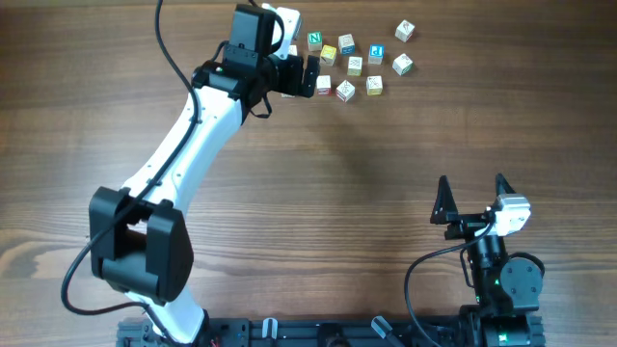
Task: Form a tower
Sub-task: 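Move the left gripper forward over the block cluster, then grasp the white block with red 'O' using the left gripper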
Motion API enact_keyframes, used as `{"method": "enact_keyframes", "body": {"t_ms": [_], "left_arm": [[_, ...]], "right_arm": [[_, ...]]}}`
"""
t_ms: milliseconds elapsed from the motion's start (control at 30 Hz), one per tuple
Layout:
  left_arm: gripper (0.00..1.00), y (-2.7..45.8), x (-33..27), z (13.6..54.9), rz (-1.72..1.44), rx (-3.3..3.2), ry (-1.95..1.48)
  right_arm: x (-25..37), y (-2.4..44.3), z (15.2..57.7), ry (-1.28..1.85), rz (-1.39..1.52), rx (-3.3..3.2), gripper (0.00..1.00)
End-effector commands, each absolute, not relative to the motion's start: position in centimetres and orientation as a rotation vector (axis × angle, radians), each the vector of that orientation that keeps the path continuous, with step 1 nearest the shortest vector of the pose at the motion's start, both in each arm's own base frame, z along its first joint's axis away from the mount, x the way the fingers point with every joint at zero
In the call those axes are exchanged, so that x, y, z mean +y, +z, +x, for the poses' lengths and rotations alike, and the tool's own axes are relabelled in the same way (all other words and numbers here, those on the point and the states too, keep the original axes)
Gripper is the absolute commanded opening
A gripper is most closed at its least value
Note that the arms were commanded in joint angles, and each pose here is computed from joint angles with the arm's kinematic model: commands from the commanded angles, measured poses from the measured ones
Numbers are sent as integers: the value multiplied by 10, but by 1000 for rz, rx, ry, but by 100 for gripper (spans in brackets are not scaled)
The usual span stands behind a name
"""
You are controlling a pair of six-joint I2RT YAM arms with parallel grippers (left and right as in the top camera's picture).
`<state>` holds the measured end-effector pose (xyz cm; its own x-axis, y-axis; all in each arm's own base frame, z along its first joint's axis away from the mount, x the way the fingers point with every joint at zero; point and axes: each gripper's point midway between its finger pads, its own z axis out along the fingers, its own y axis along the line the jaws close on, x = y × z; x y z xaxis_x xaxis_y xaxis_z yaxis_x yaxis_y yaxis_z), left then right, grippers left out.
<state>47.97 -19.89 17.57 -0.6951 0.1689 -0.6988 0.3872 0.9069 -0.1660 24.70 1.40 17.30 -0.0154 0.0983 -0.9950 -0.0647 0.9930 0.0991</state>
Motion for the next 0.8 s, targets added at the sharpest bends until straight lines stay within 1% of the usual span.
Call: {"method": "enact_keyframes", "body": {"t_ms": [0,100,167,233,333,433,500,567,633,700,733,767], "left_arm": [[100,166,-211,494,403,2314,-423],[100,135,-214,507,401,2331,-415],[99,108,-206,517,358,2369,-335],[93,81,-195,523,275,2414,-269],[90,64,-192,526,251,2438,-260],[85,55,-179,532,134,2453,-245],[84,41,-170,535,60,2474,-252],[84,27,-168,533,52,2503,-249],[84,24,-170,532,57,2507,-250],[80,25,-170,533,58,2503,-251],[73,24,-170,533,58,2504,-251],[64,24,-170,533,58,2505,-251]], "right_arm": [[17,174,247,130,-3,1576,100],[17,174,247,130,-3,1576,100],[17,174,247,130,-3,1576,100],[17,174,247,130,-3,1576,100],[17,174,247,130,-3,1576,100],[17,174,247,130,-3,1576,100],[17,174,247,130,-3,1576,100],[17,174,247,130,-3,1577,100],[17,174,247,130,-3,1576,100],[17,174,247,130,-3,1576,100],[17,174,247,130,-3,1576,100],[17,174,247,130,-3,1576,100]]}}
